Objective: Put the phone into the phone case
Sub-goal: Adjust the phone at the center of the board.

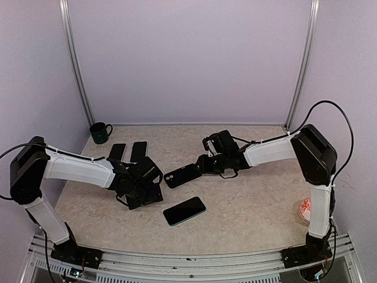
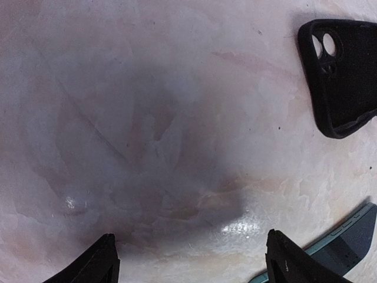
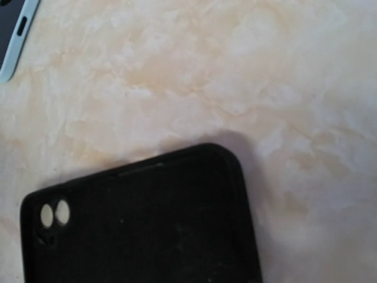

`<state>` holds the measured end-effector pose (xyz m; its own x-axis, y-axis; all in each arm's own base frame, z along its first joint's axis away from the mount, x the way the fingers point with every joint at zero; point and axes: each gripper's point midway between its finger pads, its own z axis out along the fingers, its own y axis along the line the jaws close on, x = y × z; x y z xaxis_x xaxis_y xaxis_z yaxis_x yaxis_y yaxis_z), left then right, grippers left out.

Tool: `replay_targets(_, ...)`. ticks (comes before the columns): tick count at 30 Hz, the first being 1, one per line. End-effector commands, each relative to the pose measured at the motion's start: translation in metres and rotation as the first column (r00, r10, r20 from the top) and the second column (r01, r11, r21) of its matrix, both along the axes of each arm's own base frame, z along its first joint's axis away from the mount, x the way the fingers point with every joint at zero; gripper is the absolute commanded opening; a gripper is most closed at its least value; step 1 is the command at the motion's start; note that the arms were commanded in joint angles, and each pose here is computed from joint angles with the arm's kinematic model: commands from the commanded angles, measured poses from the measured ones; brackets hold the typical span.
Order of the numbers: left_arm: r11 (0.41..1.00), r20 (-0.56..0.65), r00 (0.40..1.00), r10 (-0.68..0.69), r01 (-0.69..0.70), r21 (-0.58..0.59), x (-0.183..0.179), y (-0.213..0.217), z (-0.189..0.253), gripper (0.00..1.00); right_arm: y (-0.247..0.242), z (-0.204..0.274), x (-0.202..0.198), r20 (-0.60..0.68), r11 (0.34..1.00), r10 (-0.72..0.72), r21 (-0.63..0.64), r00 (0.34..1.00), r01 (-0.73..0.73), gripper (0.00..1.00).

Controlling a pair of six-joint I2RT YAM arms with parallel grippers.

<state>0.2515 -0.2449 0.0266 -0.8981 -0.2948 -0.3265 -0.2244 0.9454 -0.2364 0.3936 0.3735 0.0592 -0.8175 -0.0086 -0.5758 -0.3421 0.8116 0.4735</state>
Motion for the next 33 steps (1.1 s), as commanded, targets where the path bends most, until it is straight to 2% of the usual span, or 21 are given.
replay_targets(1,0.996,0.009,0.998,-0.056,0.055,0.064,-0.001,0.004,-0.013,0.84,0.002,-0.009,0.001,-0.012,1.000,0.024,-0.001,1.000,-0.024,0.42)
replay_targets(8,0.980,-0.012,0.995,-0.097,0.097,0.173,-0.008,0.021,-0.021,0.84,0.015,-0.026,-0.008,-0.067,0.996,0.088,0.025,0.994,-0.086,0.42)
replay_targets(17,0.942,-0.036,0.980,-0.195,0.197,0.273,-0.022,0.035,-0.028,0.83,0.030,-0.004,-0.010,-0.010,0.985,0.149,0.092,0.989,-0.147,0.42)
replay_targets(27,0.884,-0.042,0.916,-0.399,0.396,0.249,-0.044,0.003,-0.026,0.83,-0.002,0.052,-0.002,0.106,0.993,0.046,0.100,0.993,-0.056,0.43)
replay_targets(33,0.856,-0.039,0.878,-0.477,0.474,0.209,-0.050,-0.017,-0.030,0.82,-0.023,0.069,-0.019,0.125,0.995,0.050,0.075,0.991,-0.060,0.46)
